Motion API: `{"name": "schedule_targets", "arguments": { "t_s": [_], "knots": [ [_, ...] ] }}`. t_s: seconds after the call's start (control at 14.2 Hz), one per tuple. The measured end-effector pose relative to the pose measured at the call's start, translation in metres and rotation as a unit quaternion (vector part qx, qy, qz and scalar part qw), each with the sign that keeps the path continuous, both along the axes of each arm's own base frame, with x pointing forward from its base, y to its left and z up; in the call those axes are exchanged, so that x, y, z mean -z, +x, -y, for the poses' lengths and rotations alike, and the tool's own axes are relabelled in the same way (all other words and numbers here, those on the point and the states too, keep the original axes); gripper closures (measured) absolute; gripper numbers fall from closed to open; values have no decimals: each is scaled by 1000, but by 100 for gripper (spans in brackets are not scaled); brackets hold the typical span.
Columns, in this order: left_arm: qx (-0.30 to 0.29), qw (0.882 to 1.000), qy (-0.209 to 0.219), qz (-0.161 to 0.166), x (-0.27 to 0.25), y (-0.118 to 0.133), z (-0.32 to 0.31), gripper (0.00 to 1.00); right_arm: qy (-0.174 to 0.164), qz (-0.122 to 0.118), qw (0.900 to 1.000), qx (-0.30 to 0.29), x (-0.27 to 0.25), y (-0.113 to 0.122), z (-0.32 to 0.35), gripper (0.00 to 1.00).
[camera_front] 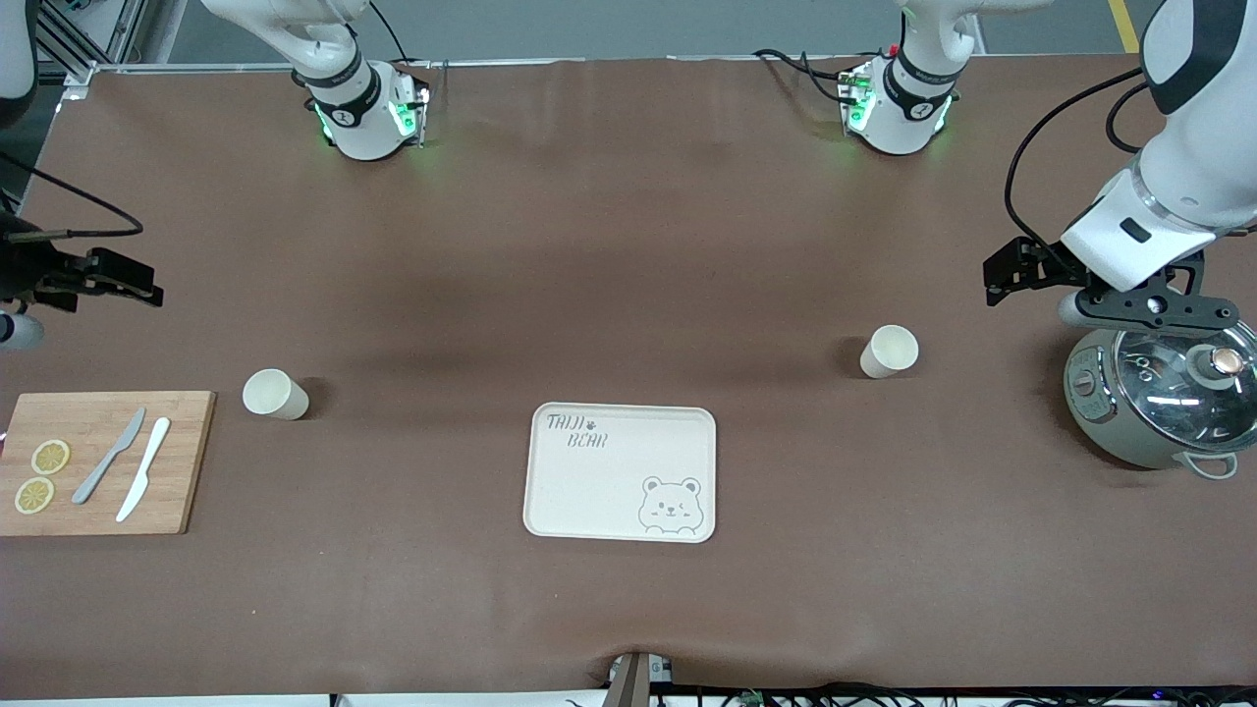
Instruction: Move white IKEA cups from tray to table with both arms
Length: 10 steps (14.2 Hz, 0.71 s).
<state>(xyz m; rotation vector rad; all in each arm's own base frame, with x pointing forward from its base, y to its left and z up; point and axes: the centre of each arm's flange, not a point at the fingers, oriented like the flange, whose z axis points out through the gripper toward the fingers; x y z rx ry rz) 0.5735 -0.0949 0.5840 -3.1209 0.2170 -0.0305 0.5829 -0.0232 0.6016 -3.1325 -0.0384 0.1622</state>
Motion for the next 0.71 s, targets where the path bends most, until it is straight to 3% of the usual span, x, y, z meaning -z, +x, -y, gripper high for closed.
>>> {"name": "schedule_targets", "arguments": {
  "t_s": [0.71],
  "knots": [
    [0,1000,0,-2,2,1,0,0,-1,0,1000,16,12,-27,3,0]
  ]
}}
